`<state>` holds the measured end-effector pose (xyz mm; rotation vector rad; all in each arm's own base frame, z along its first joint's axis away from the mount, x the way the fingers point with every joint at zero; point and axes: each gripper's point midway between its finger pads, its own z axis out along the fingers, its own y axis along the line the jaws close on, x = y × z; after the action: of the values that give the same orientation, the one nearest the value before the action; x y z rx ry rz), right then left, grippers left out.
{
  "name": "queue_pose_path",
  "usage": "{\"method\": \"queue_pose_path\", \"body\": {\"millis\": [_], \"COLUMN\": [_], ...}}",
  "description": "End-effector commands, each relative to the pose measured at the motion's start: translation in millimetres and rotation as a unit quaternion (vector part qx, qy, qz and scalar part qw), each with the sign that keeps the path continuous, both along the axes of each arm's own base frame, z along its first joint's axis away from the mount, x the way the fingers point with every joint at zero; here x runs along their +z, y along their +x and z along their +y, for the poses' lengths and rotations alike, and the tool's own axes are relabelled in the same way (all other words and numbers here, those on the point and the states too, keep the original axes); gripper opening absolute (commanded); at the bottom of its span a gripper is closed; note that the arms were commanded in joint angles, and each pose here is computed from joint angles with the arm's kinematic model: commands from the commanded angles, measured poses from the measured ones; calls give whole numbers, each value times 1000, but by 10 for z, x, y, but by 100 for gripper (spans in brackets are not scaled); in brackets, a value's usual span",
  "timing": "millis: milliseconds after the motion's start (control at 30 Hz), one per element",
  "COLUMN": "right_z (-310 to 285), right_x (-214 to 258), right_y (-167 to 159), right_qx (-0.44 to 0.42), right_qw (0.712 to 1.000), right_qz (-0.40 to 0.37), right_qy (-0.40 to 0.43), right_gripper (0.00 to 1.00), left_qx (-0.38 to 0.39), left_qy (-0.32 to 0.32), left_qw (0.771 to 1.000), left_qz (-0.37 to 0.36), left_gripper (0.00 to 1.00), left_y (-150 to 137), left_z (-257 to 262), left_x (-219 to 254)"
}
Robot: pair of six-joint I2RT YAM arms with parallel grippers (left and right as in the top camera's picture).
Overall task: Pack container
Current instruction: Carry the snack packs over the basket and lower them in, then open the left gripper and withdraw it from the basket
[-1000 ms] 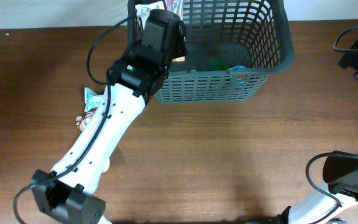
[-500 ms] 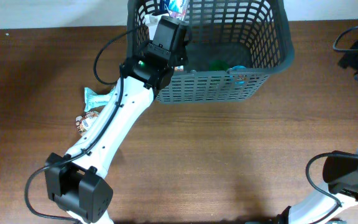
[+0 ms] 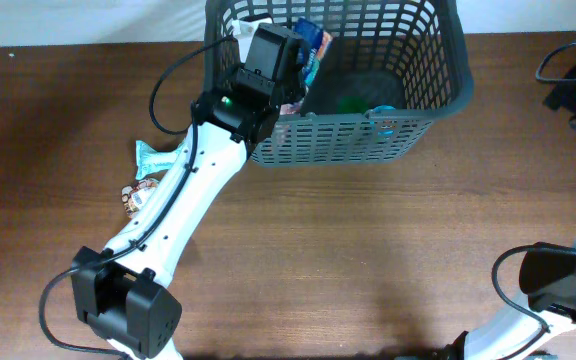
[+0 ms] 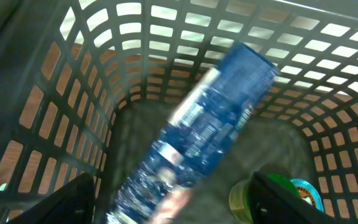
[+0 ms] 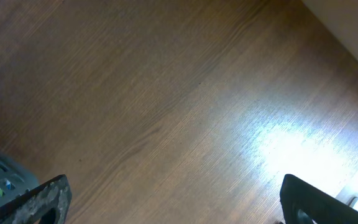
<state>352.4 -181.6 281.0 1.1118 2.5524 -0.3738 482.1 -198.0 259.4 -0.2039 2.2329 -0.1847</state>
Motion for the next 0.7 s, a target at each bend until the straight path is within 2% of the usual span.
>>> {"method": "queue_pose_path", "body": {"millis": [0,133,167,200,333,467,667], "right_z": [-49,-49,-49,-49,-49,-49,-49], "right_x": [1,1,0,1,0,1,0], "right_y": [-26,-27,-26,-27,-26,-27,-26], "right_qx": [-10,-10,-10,-10,-10,-10,-10], "right_qw": [1000,1000,1000,1000,1000,1000,1000], "right_qz": [3,3,3,3,3,3,3], "right_qy": [-9,-9,-9,-9,-9,-9,-9], "right_gripper": [99,99,99,99,99,99,99], "left_qx": [-3,-17,-22,-23,28,83,185], "left_qy": [4,16,20,24,47,65,33], "left_qw": [1000,999,998,998,994,989,980], "left_qz": [-21,-41,-52,-61,-91,-102,-65], "left_gripper": [73,81,87,99,100,99,99], "left_y": [23,-46,-84,-126,-443,-833,-1343], "left_z": [13,52,79,123,558,1110,1939], "left_x": [187,480,618,747,1283,1607,1652]}}
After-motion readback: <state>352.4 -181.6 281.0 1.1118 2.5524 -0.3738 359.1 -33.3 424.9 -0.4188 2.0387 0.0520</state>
